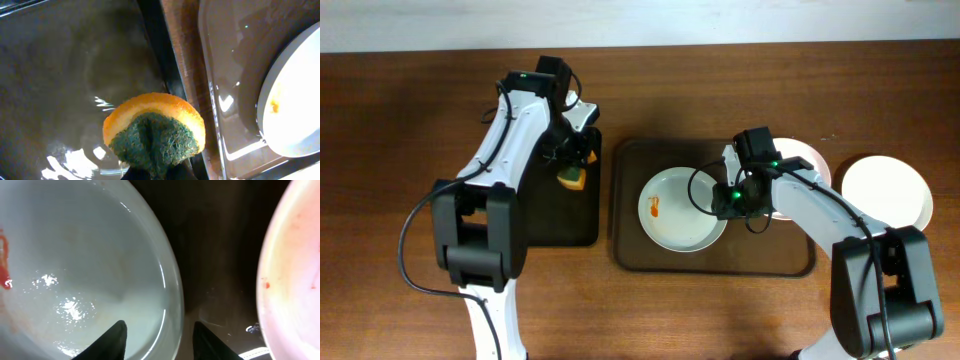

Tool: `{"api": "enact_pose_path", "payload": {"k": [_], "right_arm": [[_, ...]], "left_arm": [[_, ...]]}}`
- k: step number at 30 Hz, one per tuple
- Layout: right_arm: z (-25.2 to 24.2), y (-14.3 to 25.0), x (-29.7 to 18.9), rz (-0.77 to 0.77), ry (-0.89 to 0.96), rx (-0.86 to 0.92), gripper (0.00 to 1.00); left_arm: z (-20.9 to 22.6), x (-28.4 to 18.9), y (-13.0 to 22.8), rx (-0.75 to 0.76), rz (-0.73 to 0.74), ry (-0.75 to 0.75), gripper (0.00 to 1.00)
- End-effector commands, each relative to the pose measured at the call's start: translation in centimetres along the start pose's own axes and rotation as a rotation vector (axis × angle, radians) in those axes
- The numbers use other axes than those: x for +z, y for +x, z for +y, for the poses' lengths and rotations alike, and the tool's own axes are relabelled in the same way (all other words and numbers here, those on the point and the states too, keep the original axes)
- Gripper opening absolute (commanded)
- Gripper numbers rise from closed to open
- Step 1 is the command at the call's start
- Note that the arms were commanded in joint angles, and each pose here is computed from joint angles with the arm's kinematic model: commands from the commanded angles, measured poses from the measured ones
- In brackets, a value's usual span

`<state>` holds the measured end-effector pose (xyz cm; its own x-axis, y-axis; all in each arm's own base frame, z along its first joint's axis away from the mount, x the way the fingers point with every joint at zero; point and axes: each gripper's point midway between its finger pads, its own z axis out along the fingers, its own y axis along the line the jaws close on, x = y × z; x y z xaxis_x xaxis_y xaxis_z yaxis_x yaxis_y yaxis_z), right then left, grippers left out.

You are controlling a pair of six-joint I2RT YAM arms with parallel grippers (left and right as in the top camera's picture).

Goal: Clean dirty plates on tray and stack at the side
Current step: 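Carry the sponge with the left gripper to the held white plate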

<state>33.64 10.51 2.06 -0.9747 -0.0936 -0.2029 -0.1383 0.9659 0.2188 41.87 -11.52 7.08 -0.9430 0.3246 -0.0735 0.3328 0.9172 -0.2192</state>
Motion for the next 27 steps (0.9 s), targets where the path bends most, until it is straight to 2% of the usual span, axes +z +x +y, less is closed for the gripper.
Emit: {"api": "enact_pose_path", "payload": {"k": [1, 5, 7, 10, 15, 19, 22, 27], "right_arm": [[0.5, -0.5, -0.2, -0.008, -0.019, -0.003, 0.45], [1.9, -0.6, -0.5, -0.004, -0.133, 0.014, 0.49], [1.5, -0.8, -0.9, -0.007, -0.183, 0.053, 0.48], [0.5, -0.9, -1.5, -0.007, -0.237, 0.108, 0.44], [0.4, -0.7, -1.5, -0.002, -0.237, 0.109, 0.44], [0.4, -0.7, -1.5, -0.002, -0.237, 0.109, 0.43], [0.4, -0.7, -1.5, -0.001, -0.237, 0.109, 0.38], [0.4, -0.6, -1.5, 0.000, -0.233, 0.110, 0.39]], "left_arm": [[-0.1, -0.9, -0.8, -0.005, -0.030, -0.019, 0.00], [-5.7, -1.3, -1.3, 0.059, -0.065, 0.262, 0.00], [-8.2, -1.5, -1.5, 0.120, -0.079, 0.347, 0.00], [-10.4, -0.9, -1.8, 0.186, -0.086, 0.339, 0.00], [-12.7, 0.7, -1.9, 0.212, -0.065, 0.227, 0.00], [-15.4, 1.6, -1.8, 0.285, -0.063, 0.208, 0.00], [-15.9, 2.8, -1.8, 0.320, -0.053, 0.144, 0.00], [-16.2, 4.6, -2.1, 0.327, -0.049, 0.103, 0.00]]}}
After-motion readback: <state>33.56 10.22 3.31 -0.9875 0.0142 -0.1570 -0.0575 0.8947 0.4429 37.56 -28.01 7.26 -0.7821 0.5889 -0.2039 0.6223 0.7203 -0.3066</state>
